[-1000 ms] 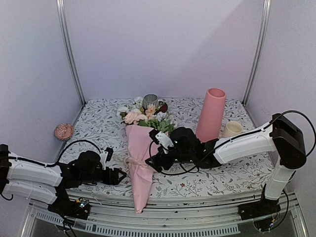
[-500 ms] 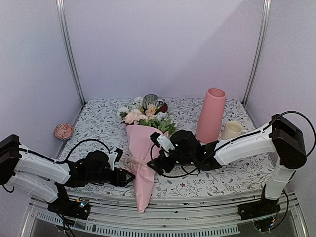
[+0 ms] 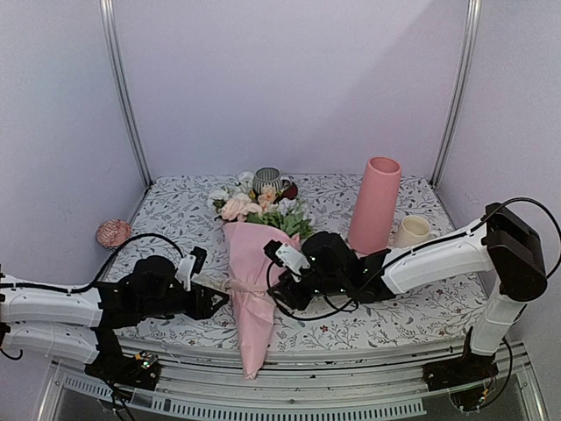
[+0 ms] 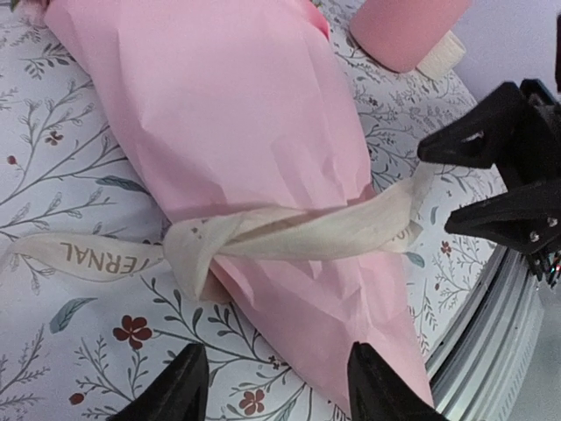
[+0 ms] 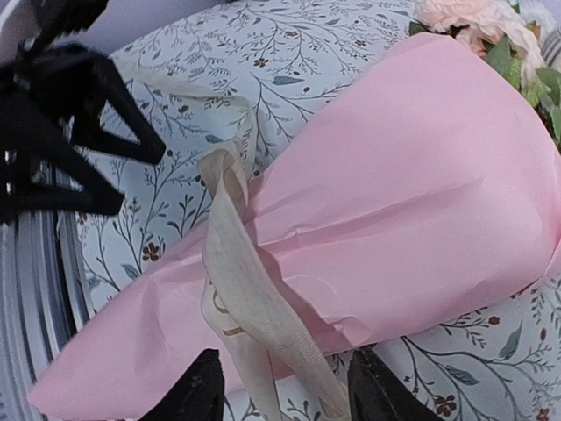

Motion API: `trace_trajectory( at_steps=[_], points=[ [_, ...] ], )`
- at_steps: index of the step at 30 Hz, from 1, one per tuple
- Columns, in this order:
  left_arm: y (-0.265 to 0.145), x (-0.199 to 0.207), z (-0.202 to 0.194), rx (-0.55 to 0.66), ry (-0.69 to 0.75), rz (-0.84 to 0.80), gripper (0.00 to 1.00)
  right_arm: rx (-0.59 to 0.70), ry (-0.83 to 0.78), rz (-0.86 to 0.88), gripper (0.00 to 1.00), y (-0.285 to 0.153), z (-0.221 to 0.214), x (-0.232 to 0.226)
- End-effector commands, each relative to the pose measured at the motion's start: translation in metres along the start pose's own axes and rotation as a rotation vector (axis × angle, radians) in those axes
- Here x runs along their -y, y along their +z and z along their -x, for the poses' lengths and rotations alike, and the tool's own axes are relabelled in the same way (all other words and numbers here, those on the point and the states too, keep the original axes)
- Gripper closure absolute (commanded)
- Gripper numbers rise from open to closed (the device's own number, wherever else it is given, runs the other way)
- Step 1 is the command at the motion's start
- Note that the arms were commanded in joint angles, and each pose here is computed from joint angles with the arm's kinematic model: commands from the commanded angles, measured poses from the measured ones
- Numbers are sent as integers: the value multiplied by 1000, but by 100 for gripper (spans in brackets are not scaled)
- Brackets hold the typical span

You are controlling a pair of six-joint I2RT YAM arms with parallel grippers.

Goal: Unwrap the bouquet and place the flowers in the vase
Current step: Untie the half-tied ribbon from the tied bouquet.

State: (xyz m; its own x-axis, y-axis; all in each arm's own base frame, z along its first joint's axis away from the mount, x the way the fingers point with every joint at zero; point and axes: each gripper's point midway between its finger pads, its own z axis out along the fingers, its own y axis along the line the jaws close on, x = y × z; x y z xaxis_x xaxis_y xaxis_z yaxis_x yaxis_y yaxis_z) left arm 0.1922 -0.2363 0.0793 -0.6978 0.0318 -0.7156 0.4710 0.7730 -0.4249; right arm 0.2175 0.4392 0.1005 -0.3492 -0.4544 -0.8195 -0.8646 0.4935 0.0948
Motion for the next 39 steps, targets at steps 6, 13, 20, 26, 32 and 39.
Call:
trace_trajectory(
  at_steps=[6, 13, 20, 26, 32, 39],
  points=[
    [2, 2, 18, 4, 88, -38, 51, -22, -72, 72, 56, 7, 13, -21],
    [7, 7, 20, 2, 125, -65, 53, -47, -77, 76, 61, 20, 12, -23],
    [7, 3, 23, 14, 131, -37, 54, -68, -76, 36, 63, 34, 10, -15],
    [7, 0, 21, 10, 129, -27, 55, -65, -78, -1, 73, 37, 10, -9],
    [7, -2, 21, 12, 130, -20, 55, -80, -80, -24, 72, 39, 5, -5],
    [7, -2, 21, 11, 130, -16, 55, -105, -81, -17, 64, 43, -1, -7]
  ],
)
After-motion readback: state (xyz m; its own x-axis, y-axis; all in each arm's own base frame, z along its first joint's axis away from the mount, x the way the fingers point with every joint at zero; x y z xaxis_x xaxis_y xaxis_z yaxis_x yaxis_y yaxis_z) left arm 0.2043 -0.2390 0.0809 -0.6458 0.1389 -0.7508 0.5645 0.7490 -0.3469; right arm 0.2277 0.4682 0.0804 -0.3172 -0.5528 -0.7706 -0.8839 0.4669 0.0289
